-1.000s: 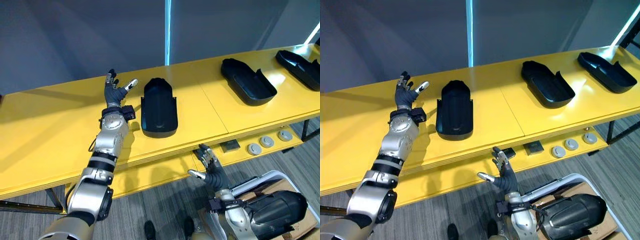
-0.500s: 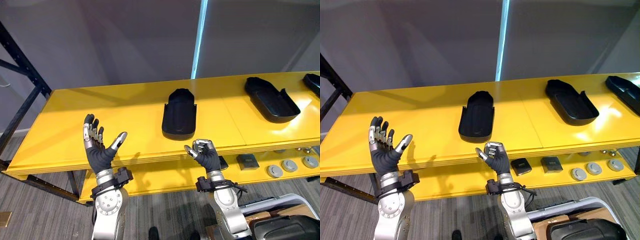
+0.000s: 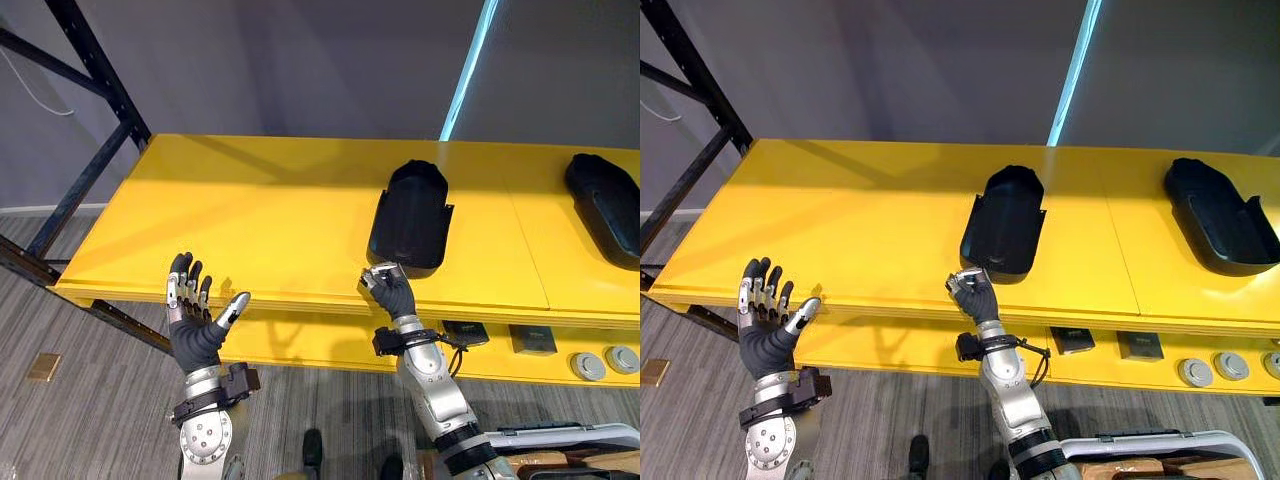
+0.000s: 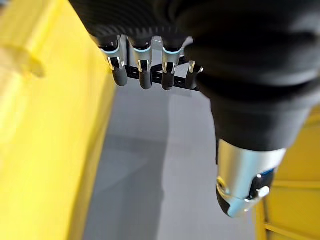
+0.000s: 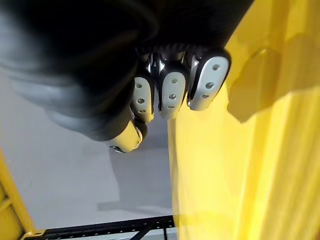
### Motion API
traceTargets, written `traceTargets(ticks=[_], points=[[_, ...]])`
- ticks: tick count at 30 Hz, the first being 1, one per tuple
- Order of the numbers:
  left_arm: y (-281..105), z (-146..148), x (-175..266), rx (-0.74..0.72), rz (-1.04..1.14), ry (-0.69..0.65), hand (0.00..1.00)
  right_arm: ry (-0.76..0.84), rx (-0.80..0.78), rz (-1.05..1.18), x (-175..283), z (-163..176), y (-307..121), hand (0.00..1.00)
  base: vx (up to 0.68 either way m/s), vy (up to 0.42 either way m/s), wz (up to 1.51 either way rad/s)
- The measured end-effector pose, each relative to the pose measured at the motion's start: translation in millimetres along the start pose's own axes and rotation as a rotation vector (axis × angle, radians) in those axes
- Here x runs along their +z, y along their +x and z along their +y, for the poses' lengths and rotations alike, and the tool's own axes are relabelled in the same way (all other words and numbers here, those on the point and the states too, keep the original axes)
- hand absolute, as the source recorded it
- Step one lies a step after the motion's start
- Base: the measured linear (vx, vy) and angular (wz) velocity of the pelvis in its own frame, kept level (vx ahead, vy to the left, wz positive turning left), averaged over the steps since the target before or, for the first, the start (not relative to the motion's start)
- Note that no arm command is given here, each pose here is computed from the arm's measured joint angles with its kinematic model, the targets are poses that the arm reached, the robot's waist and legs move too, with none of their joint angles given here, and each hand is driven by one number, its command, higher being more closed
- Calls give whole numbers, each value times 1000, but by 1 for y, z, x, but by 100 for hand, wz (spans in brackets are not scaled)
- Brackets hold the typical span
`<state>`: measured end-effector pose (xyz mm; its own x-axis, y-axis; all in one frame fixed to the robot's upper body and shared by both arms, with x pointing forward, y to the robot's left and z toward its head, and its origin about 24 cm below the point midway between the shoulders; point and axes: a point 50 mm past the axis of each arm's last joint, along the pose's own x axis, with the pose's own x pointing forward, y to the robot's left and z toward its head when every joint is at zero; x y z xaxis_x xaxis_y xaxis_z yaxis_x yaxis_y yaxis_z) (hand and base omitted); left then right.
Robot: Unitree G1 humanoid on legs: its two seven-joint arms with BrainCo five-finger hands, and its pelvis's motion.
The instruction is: Walk over and take plastic housings, then place them on the shelf
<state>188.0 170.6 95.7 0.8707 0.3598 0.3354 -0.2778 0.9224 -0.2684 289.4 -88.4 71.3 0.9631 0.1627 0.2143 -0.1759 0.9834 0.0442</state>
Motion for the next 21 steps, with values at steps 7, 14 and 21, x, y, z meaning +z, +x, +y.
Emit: traceTargets(ticks=[7, 14, 21], points=[[-2, -6, -6, -32, 32, -27, 0, -8, -67, -17, 4, -5, 14, 100, -3, -7, 2], [-1, -7, -5, -30, 31, -42, 0, -23, -181, -67, 17, -17, 33, 100, -8, -13, 4], [0, -7, -5, -24, 31, -49, 0, -54, -264, -106, 26, -26, 41, 100, -13, -7, 2]])
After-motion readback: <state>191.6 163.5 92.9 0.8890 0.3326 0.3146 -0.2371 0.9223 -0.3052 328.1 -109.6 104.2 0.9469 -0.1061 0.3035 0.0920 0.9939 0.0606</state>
